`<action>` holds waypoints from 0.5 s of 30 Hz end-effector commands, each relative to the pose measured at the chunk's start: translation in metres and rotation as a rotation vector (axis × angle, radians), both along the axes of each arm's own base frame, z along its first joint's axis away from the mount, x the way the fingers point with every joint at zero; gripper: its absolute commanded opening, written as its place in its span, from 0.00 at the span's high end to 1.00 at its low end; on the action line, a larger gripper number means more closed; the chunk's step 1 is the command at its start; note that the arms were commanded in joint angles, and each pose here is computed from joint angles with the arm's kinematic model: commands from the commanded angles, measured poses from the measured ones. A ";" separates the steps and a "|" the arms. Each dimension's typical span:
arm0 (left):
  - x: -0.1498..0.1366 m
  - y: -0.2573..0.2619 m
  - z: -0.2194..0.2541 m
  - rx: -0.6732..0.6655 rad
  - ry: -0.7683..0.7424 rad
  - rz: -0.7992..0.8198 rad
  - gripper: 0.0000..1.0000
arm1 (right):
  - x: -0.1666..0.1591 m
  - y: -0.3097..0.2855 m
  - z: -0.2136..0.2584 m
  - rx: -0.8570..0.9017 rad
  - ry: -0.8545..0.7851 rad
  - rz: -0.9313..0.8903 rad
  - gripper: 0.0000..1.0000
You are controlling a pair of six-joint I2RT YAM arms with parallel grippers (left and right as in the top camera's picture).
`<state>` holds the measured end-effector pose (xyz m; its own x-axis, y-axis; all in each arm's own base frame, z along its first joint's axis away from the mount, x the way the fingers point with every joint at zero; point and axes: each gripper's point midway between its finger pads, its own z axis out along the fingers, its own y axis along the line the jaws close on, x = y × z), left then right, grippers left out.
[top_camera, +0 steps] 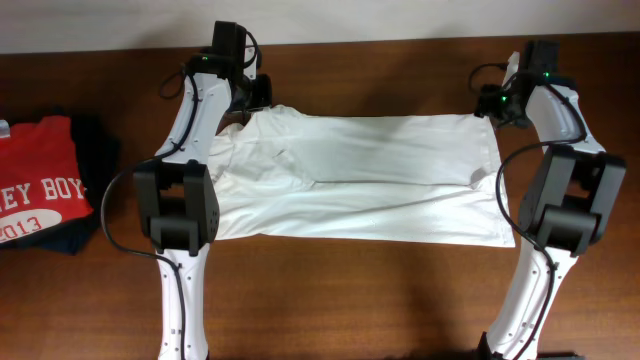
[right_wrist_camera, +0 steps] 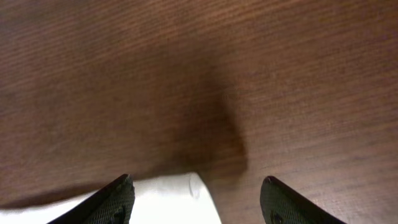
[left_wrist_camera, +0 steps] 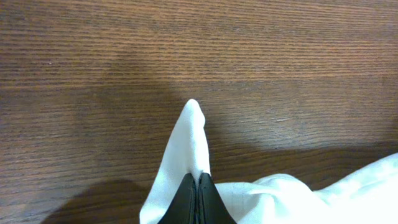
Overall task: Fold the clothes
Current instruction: 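Grasp the top corners with both grippers and pull them upward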
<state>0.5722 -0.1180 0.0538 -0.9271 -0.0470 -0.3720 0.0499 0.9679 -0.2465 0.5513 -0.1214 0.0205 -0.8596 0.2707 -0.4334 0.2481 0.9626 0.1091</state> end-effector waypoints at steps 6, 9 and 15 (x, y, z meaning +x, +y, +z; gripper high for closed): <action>0.002 0.004 0.005 0.002 -0.006 0.016 1.00 | 0.011 0.020 -0.028 0.012 0.008 0.029 0.66; 0.002 0.004 0.005 0.002 -0.006 0.016 0.99 | 0.008 0.020 -0.029 0.014 0.019 0.028 0.93; 0.005 0.004 0.006 0.000 -0.018 0.016 0.96 | -0.004 0.008 -0.024 0.000 0.072 -0.043 0.96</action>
